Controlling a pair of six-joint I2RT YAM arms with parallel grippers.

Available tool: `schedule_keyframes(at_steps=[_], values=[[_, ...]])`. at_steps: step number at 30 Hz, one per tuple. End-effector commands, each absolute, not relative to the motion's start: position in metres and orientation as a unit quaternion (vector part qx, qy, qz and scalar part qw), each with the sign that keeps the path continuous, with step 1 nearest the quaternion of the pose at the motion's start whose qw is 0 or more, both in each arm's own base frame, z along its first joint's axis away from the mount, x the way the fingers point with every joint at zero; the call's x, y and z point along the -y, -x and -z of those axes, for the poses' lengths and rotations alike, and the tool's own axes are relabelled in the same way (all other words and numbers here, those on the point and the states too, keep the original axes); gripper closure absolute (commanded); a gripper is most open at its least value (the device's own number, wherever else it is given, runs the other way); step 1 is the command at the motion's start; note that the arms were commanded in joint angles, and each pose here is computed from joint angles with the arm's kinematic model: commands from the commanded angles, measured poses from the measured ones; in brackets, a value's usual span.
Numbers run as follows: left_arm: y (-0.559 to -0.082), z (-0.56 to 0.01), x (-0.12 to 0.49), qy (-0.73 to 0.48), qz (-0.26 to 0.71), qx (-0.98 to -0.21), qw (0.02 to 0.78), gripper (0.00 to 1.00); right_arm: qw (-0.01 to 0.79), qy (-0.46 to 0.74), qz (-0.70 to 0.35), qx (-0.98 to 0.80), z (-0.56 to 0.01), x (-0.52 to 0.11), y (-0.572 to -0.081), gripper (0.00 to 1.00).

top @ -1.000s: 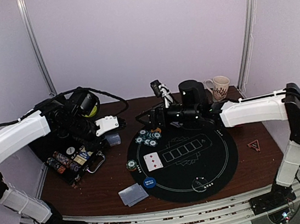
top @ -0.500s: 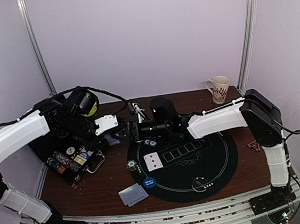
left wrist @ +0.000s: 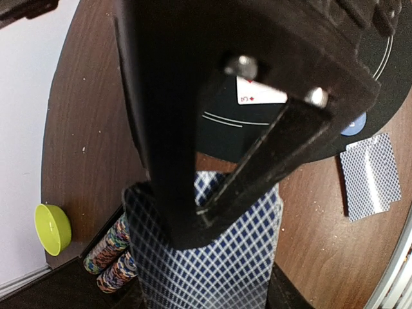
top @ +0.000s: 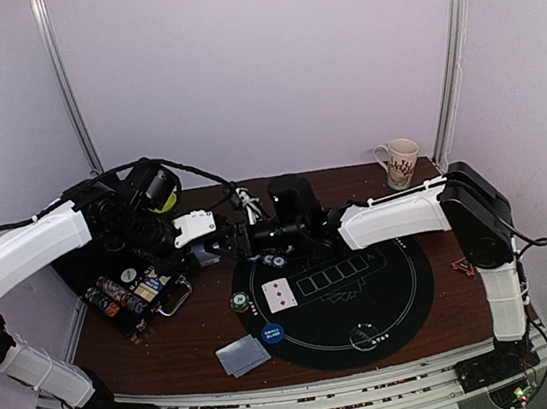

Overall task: Distribute texas hold em gaming equipment
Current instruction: Pick up the poker card from the face-down deck piles, then flop the poker card in the community card area.

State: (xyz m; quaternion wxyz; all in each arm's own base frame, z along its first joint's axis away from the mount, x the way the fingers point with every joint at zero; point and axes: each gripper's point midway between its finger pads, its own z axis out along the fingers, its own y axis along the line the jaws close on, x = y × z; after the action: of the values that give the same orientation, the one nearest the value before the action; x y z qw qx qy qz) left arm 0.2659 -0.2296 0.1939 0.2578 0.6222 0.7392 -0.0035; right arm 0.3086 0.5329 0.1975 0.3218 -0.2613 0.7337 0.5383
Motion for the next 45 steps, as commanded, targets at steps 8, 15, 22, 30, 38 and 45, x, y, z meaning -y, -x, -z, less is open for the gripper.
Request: schedule_keyframes(at_steps=[8, 15, 22, 30, 38, 45], values=[[-0.274, -0.206, 0.234, -0.619, 0.002, -0.733, 0.282, 0.54, 0.335, 0.298, -0.512, -0.732, -0.223, -0.516, -0.3, 0.64], [-0.274, -0.203, 0.233, -0.619, -0.001, -0.735, 0.279, 0.54, 0.323, 0.316, -0.518, -0.726, -0.232, -0.516, -0.287, 1.0], [-0.272, -0.201, 0.231, -0.62, -0.002, -0.735, 0.276, 0.54, 0.337, 0.331, -0.477, -0.741, -0.238, -0.493, -0.286, 1.0], [-0.273, -0.203, 0.231, -0.618, -0.002, -0.735, 0.278, 0.54, 0.344, 0.324, -0.442, -0.763, -0.245, -0.44, -0.297, 1.0], [-0.273, -0.202, 0.231, -0.62, -0.004, -0.734, 0.277, 0.54, 0.431, 0.335, -0.201, -0.813, -0.236, -0.337, -0.34, 1.0], [-0.274, -0.2, 0.233, -0.621, -0.002, -0.734, 0.275, 0.54, 0.435, 0.49, 0.102, -0.748, -0.174, -0.306, -0.343, 1.0]])
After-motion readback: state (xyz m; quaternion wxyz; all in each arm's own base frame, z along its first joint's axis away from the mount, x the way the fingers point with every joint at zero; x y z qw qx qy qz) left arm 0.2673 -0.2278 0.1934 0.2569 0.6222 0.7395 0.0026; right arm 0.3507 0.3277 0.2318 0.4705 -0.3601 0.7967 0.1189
